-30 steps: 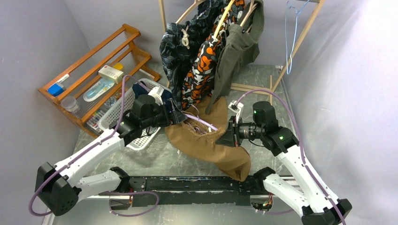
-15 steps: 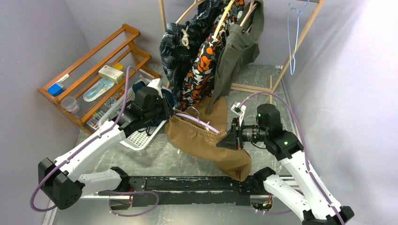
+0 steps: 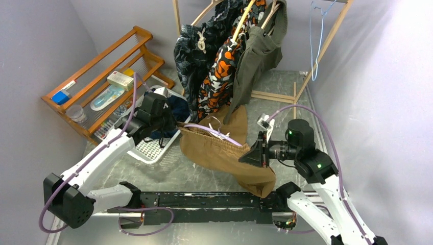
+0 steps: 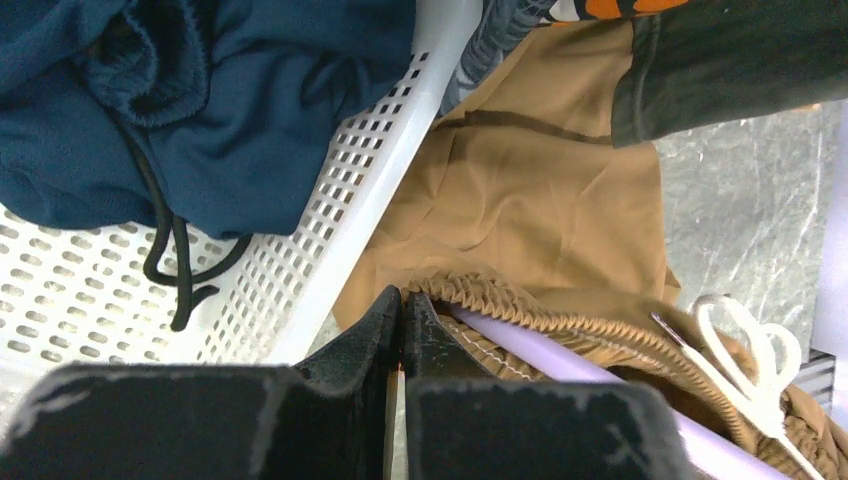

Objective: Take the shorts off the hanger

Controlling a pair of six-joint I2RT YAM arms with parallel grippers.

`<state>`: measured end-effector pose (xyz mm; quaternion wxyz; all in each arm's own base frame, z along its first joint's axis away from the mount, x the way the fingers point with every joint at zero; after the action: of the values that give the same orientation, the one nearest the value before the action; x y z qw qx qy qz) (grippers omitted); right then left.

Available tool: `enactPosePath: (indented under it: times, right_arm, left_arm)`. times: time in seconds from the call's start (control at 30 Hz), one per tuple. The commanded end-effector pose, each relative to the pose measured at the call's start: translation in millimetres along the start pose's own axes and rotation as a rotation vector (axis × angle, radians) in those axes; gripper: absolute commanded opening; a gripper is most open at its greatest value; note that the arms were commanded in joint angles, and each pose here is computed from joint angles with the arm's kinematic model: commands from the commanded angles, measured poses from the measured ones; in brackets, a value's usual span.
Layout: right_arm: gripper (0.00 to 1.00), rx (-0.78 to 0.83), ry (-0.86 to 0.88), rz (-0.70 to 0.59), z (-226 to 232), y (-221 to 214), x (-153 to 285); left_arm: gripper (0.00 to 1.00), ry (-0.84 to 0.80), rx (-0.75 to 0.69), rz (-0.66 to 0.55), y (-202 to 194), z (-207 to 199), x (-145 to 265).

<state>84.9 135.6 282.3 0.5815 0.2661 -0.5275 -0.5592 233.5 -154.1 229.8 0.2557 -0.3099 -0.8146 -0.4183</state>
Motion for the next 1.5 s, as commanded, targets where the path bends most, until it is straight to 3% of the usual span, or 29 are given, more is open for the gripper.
enactPosePath:
  times: [0.0, 0.33, 0.63, 0.87, 1.2, 1.47]
  right_arm:
    - [0.00, 0.156, 0.051, -0.161, 26, 24, 18]
    - [0.00, 0.178, 0.027, -0.199, 20, 30, 14]
    - [0.00, 0.252, -0.015, -0.283, 24, 41, 21]
    - [0.00, 0.283, 0.062, -0.278, 39, 37, 27]
    - [0.00, 0.322, 0.133, -0.301, 54, 37, 35]
    - [0.00, 0.271, -0.194, -0.327, 15, 38, 30]
  left_arm:
    - [0.07, 0.147, 0.008, -0.070, 6, 41, -1]
    - [0.07, -0.005, 0.016, 0.050, -19, 37, -1]
    - [0.07, 0.080, 0.069, 0.076, -30, 51, -11]
    - [0.07, 0.238, 0.098, -0.008, -9, 65, -9]
    - [0.07, 0.139, 0.124, 0.040, 2, 64, -23]
    - [0.07, -0.009, 0.133, 0.137, -17, 57, -26]
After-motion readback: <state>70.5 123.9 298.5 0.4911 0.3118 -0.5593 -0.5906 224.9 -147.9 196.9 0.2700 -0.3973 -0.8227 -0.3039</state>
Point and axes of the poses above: each gripper's point midway between its finger pads, its own x axis back along the fingers, its own z axis along the line the jaws close on, y = z × x, the point moved 7 cm from there along x, back along the fingers, and after that the axes turned 13 degrees about x, right-handed, at the moved point
